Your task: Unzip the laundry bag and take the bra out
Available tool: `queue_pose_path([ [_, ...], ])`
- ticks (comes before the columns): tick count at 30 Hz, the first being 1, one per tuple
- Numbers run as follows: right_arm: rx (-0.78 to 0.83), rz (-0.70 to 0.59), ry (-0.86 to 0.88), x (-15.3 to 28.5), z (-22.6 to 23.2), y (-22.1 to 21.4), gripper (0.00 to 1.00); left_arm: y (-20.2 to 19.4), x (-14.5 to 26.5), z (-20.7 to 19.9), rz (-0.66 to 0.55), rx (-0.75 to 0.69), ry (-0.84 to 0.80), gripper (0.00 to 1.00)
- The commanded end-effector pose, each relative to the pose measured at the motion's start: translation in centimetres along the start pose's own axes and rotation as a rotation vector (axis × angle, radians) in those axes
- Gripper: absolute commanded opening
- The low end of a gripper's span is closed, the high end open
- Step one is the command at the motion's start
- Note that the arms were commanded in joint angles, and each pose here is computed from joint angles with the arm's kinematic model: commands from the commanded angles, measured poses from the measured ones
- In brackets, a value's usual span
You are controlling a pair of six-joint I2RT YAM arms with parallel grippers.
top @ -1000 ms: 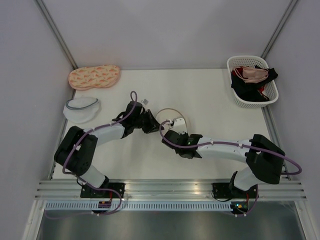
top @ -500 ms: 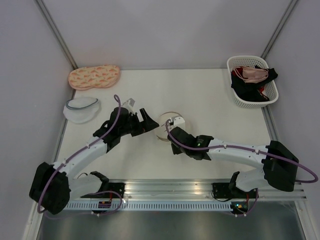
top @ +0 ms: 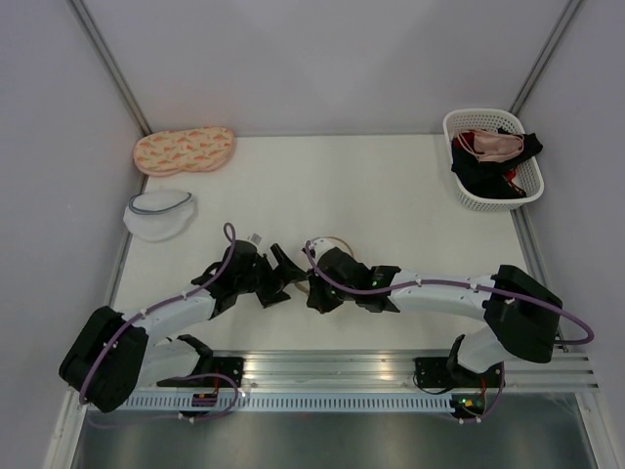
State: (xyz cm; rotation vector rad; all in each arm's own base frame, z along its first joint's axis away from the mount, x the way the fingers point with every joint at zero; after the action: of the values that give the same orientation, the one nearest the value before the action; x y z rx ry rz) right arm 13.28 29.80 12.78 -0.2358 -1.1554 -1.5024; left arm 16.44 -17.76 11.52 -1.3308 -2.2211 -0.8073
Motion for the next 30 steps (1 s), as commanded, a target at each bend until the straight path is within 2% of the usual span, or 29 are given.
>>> queue_pose_path([
  [1, 0.025, -0.026, 0.100, 0.2, 1.7, 1.2, 0.01, 1.9, -1.4, -2.8, -0.047, 0.048, -0.127, 0.99],
  [3, 0.029, -0.019, 0.103, 0.2, 1.7, 1.1, 0.00, 2.7, -1.8, -4.0, -0.055, 0.046, -0.166, 0.97],
  [6, 0.034, -0.014, 0.095, 0.4, 1.5, 0.9, 0.00, 3.2, -2.7, -4.8, -0.043, 0.058, -0.197, 0.79],
  [7, 0.032, -0.015, 0.091, 0.4, 1.4, 1.0, 0.01, 3.4, -3.0, -4.9, -0.045, 0.052, -0.209, 0.63],
  [9, 0.037, -0.011, 0.078, 0.5, 1.3, 0.8, 0.00, 3.5, -3.2, -4.8, -0.051, 0.050, -0.206, 0.43],
  [10, 0.036, -0.012, 0.076, 0.6, 1.3, 0.9, 0.00, 3.4, -3.2, -4.7, -0.051, 0.048, -0.203, 0.26],
  [12, 0.040, -0.004, 0.049, 0.7, 1.0, 0.8, 0.00, 3.5, -3.3, -4.3, -0.058, 0.042, -0.181, 0.18],
  [13, 0.041, -0.006, 0.037, 0.7, 0.9, 0.8, 0.00, 3.5, -3.3, -4.2, -0.063, 0.038, -0.176, 0.10],
  [17, 0.050, 0.018, -0.048, 1.1, 0.2, 0.8, 0.01, 3.7, -3.3, -3.4, -0.067, 0.010, -0.147, 0.02],
  [18, 0.051, 0.013, -0.160, 1.2, -1.1, 0.6, 0.01, 3.9, -3.2, -3.1, -0.073, -0.007, -0.143, 0.02],
  [20, 0.045, -0.001, -0.267, 1.5, -1.7, 1.2, 0.00, 4.2, -3.1, -2.9, -0.073, -0.026, -0.145, 0.02],
  [21, 0.044, 0.044, -0.353, 1.6, -2.8, 0.5, 0.00, 4.4, -3.1, -2.6, -0.067, -0.047, -0.141, 0.02],
  [22, 0.043, 0.003, -0.435, 1.9, -3.4, 1.3, 0.01, 4.6, -3.1, -2.6, -0.063, -0.063, -0.141, 0.02],
  [24, 0.026, 0.012, -0.530, 2.5, -4.4, 1.0, 0.00, 5.0, -3.1, -2.3, -0.048, -0.113, -0.127, 0.02],
  [30, -0.051, -0.077, -0.754, 4.7, -8.0, 2.8, 0.01, 5.6, -4.1, -2.2, 0.067, -0.261, -0.128, 0.02],
])
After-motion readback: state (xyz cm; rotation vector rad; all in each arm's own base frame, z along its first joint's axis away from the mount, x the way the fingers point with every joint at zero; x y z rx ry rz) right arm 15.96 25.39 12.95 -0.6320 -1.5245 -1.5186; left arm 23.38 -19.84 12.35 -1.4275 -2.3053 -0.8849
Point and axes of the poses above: each gripper's point midway between its finger pads, its own x axis back along the fingers, its own z axis along the line the jaws close on, y = z × x, the point moved 8 cm from there along x, back along the fingers, and after that the axes turned 10 degrees about -x, right-handed, at the moved point
